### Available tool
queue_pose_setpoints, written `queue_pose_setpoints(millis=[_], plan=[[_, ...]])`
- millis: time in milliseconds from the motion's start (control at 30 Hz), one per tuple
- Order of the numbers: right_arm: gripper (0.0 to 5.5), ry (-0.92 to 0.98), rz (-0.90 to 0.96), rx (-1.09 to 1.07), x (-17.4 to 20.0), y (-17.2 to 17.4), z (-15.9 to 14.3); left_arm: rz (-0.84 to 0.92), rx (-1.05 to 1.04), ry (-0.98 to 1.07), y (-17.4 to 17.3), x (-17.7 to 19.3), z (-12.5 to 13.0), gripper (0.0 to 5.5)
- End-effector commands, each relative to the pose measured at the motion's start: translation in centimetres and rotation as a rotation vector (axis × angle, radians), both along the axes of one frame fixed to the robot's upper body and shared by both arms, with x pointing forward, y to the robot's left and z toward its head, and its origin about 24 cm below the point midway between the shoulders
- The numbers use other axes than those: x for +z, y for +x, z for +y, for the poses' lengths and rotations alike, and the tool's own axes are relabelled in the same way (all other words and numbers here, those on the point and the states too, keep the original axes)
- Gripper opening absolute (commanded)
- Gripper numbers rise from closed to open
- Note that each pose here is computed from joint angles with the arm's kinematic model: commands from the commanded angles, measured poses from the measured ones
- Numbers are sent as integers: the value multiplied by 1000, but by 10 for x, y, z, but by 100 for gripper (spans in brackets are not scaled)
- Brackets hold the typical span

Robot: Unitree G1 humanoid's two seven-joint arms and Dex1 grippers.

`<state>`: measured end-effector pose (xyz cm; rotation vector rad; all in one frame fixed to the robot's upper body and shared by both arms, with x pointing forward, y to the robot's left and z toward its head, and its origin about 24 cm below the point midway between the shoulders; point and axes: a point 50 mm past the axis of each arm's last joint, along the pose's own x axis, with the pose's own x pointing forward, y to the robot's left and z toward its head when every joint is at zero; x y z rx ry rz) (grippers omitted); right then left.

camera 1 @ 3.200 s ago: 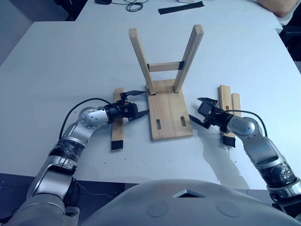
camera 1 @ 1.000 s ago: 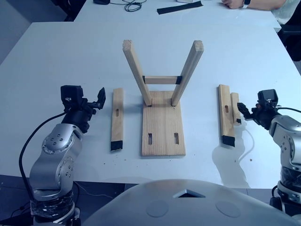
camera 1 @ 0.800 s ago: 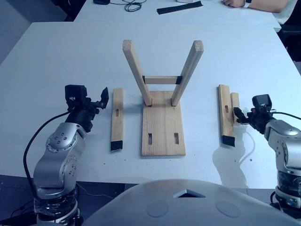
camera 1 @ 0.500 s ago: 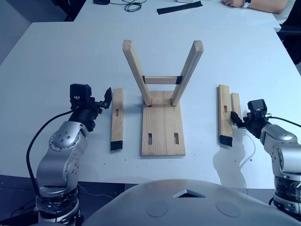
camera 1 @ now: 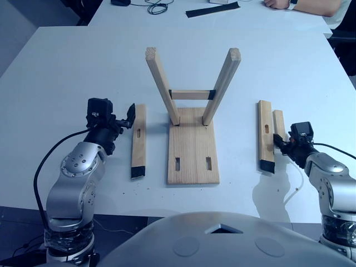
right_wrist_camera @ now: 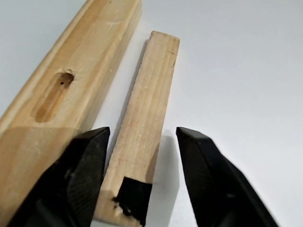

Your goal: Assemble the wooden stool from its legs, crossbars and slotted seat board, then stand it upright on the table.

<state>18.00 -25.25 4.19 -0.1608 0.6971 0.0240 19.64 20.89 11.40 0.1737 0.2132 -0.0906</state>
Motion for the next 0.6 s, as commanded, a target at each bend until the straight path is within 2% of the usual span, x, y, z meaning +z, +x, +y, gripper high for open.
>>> queue_pose_setpoints(millis=[33, 167, 400, 600], plan=[[191, 40, 106, -50, -18, -12, 0, 4, -18, 27, 3, 3, -1, 406], [134, 31, 84, -54, -16, -7, -2, -5, -19, 38, 6, 6, 1, 406], [133, 0, -14, -33, 2, 16, -9, -61, 0, 85, 15, 17, 14, 406], [133, 56, -248, -11, 50, 54, -19, -216, -93, 44, 26, 50, 23, 406]])
